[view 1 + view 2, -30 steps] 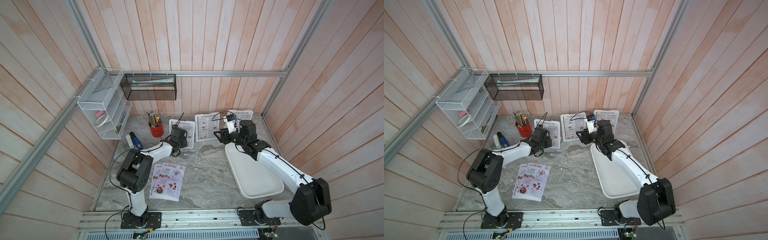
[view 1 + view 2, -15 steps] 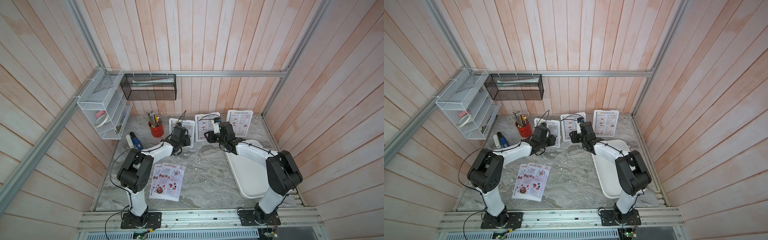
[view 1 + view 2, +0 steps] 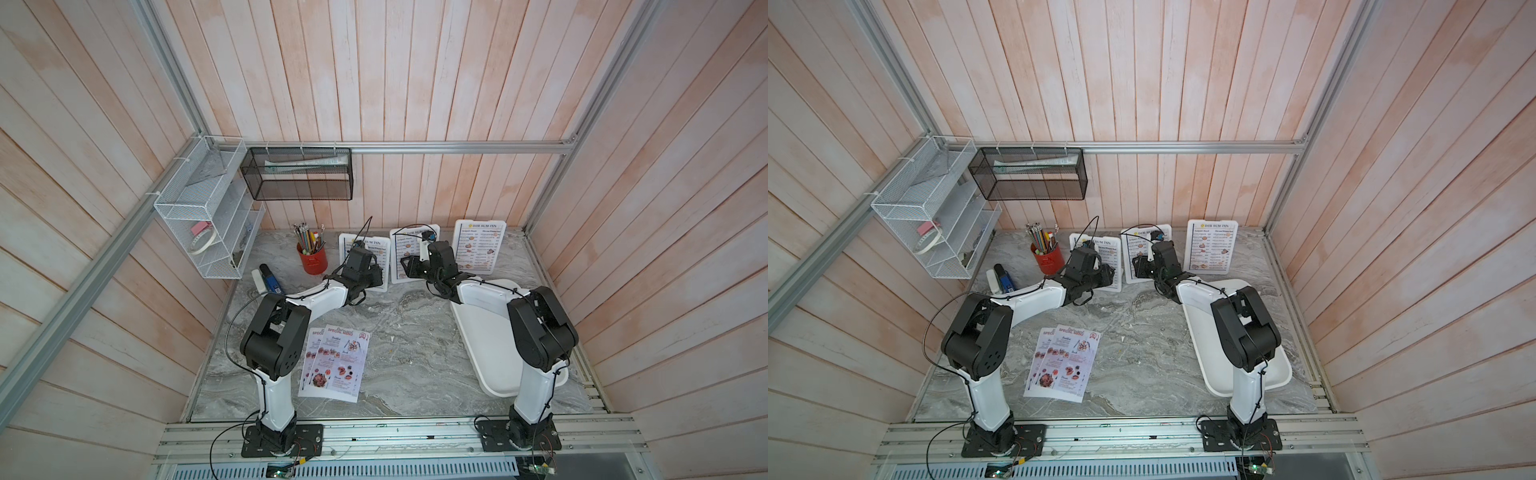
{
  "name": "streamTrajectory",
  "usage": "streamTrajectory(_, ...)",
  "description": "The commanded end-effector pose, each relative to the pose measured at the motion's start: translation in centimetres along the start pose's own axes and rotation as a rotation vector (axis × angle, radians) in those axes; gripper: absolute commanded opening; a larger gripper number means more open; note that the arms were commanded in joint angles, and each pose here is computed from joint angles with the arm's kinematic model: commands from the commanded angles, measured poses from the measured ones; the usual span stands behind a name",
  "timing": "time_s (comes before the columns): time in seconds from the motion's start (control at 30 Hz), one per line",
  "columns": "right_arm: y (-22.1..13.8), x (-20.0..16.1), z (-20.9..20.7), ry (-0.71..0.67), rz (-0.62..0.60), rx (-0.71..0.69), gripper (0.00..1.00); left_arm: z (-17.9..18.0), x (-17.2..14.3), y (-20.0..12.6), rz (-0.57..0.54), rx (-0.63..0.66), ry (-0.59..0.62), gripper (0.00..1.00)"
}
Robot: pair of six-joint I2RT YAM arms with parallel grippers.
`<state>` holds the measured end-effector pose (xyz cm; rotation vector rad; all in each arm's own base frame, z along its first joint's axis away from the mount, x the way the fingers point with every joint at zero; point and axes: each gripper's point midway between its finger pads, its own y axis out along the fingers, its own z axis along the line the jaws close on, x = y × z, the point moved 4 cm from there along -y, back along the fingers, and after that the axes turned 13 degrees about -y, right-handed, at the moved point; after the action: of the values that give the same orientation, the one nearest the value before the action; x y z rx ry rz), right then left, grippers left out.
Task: Replace the menus in the menu holders
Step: Move the menu holder to the center of the board.
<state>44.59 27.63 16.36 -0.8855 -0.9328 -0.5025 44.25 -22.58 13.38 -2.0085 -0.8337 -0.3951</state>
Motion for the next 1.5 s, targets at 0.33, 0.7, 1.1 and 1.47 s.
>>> streamTrajectory(0.33,3.2,0.6,0.2,0.063,-0.055,0.000,0.34,-1.9,1.2,0.5,-0.017,-0.125,-0.004,0.46)
streamTrajectory(0.7,2.7,1.1,0.3,0.056,-0.078,0.014,0.35,-1.5,1.4,0.8,-0.032,-0.103,0.000,0.46)
streamTrajectory(1.1,-5.7,5.6,-0.3,-0.042,-0.116,0.009,0.42,-1.9,2.3,0.7,-0.047,-0.125,-0.011,0.45)
streamTrajectory(1.47,-13.9,2.9,-8.0,-0.005,-0.032,-0.152,0.63,-0.5,0.8,-7.3,-0.034,-0.025,0.013,0.57)
